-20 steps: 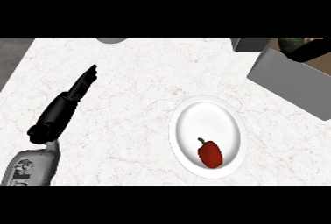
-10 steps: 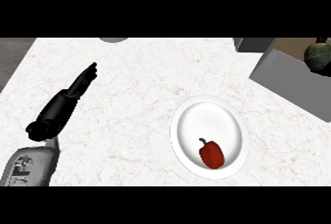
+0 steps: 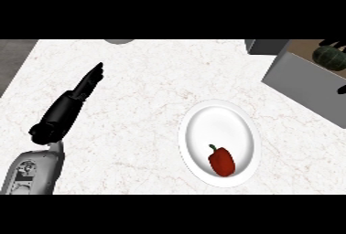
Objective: Pick the squash from the plate and place it in the cardboard box
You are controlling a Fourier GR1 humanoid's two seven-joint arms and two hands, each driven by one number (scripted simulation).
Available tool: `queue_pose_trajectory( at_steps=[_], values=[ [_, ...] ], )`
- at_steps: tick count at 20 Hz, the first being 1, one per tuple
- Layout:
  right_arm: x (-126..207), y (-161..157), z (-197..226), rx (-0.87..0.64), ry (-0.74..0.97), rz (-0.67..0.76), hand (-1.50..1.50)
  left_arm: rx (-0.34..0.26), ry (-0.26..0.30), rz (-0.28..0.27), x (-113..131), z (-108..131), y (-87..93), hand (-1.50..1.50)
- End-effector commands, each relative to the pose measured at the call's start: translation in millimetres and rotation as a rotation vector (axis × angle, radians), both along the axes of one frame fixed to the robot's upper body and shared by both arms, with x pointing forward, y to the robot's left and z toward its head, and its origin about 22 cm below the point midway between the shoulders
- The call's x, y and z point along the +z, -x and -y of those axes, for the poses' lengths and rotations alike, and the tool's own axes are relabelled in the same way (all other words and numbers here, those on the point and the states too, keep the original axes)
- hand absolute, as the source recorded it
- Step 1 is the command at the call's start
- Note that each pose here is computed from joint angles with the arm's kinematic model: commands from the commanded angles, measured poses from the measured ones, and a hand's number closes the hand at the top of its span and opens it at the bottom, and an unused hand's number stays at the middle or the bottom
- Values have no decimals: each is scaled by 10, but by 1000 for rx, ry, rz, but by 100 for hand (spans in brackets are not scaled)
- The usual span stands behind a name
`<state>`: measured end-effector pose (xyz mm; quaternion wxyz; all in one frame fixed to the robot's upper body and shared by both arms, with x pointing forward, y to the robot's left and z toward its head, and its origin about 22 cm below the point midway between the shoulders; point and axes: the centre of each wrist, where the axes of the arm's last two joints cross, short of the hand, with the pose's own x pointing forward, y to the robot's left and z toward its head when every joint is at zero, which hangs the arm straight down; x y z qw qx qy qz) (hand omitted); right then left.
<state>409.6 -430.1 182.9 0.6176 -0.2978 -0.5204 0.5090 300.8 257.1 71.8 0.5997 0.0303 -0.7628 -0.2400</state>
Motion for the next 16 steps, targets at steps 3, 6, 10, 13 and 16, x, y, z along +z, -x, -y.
queue_pose_trajectory(
  at_steps=[3,6,10,13,16],
  values=[
    [111,-3,101,43,-441,270,-150,24,24,-9,1,24,-34,0],
    [-50,-53,51,-53,-801,307,-150,7,-7,-12,-33,-11,40,0],
    [-10,78,304,-191,-1030,317,-150,7,7,8,-24,-36,28,0],
    [53,123,390,-297,-1077,319,-150,-7,-3,25,83,33,-81,0],
    [12,396,732,-338,-1088,418,-150,-18,0,29,78,-117,39,0]
  ],
)
